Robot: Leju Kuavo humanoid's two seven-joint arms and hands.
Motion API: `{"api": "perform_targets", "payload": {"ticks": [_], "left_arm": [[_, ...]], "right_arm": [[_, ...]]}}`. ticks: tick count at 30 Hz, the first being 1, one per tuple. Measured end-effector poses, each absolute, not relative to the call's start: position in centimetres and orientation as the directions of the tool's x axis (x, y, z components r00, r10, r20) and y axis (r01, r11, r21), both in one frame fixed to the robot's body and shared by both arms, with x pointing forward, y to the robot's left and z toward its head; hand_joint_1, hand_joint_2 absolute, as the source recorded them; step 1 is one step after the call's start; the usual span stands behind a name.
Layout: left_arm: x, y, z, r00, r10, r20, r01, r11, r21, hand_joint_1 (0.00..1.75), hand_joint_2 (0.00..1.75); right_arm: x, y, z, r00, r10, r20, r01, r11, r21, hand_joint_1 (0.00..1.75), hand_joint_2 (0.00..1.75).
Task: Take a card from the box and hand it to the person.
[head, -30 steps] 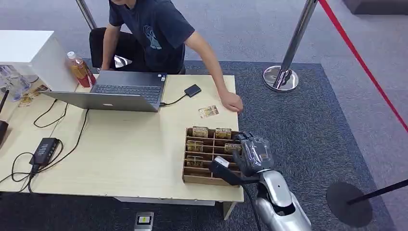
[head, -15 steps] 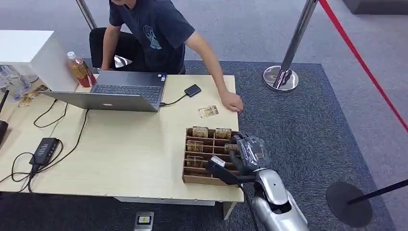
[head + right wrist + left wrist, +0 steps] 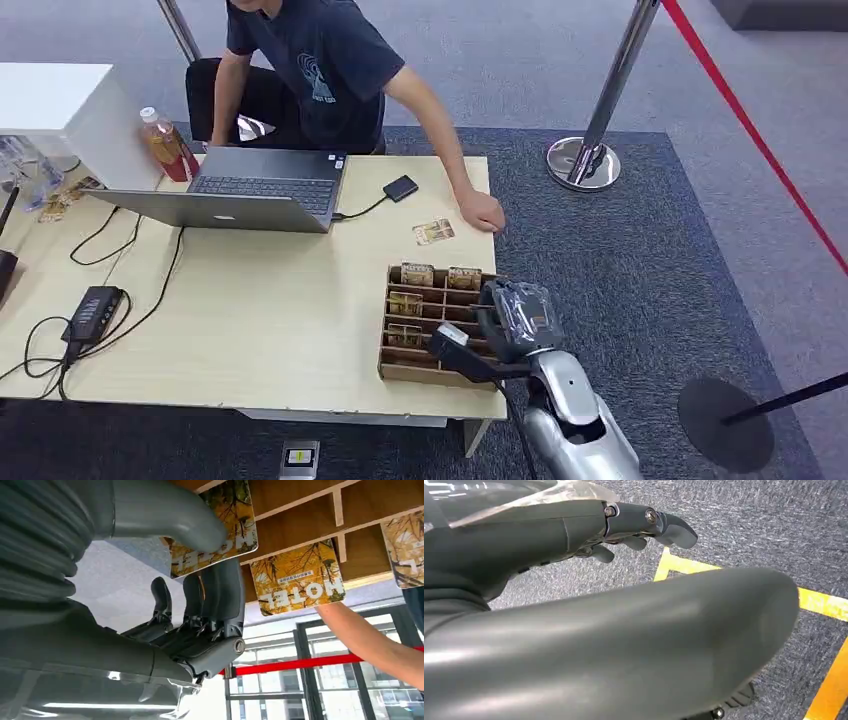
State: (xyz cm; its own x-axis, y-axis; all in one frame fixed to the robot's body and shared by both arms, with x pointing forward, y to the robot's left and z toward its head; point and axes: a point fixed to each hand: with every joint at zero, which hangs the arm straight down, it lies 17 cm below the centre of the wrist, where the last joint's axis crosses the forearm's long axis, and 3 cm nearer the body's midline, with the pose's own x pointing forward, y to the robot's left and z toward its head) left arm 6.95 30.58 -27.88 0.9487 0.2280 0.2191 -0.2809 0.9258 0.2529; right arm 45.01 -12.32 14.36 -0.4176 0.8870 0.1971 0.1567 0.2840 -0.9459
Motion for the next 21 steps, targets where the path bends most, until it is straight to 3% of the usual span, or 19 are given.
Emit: {"api": "perform_targets", "payload": {"ticks": [3, 4, 6, 7, 21], "left_arm": [[6.9, 30.6, -27.9, 0.949, 0.227, 0.219, -0.280, 0.927, 0.252, 0.00, 0.00], [6.9, 30.5, -27.9, 0.949, 0.227, 0.219, -0.280, 0.927, 0.251, 0.00, 0.00], [7.0, 30.5, -27.9, 0.949, 0.226, 0.219, -0.279, 0.927, 0.250, 0.00, 0.00], [7.0, 30.5, -27.9, 0.949, 0.226, 0.220, -0.278, 0.927, 0.249, 0.00, 0.00], [7.0, 30.6, -27.9, 0.945, 0.238, 0.223, -0.292, 0.922, 0.253, 0.00, 0.00]], "right_arm": [[45.0, -12.5, 14.5, -0.417, 0.888, 0.195, 0.162, 0.284, -0.945, 1.31, 1.75], [45.0, -12.5, 14.6, -0.416, 0.888, 0.195, 0.165, 0.285, -0.944, 1.55, 1.75], [44.9, -12.6, 14.8, -0.414, 0.889, 0.195, 0.171, 0.286, -0.943, 1.55, 1.75], [44.9, -12.7, 15.0, -0.415, 0.889, 0.193, 0.175, 0.287, -0.942, 1.75, 1.75], [42.2, -12.5, 21.1, -0.524, 0.824, 0.214, 0.282, 0.405, -0.870, 1.75, 1.75]]}}
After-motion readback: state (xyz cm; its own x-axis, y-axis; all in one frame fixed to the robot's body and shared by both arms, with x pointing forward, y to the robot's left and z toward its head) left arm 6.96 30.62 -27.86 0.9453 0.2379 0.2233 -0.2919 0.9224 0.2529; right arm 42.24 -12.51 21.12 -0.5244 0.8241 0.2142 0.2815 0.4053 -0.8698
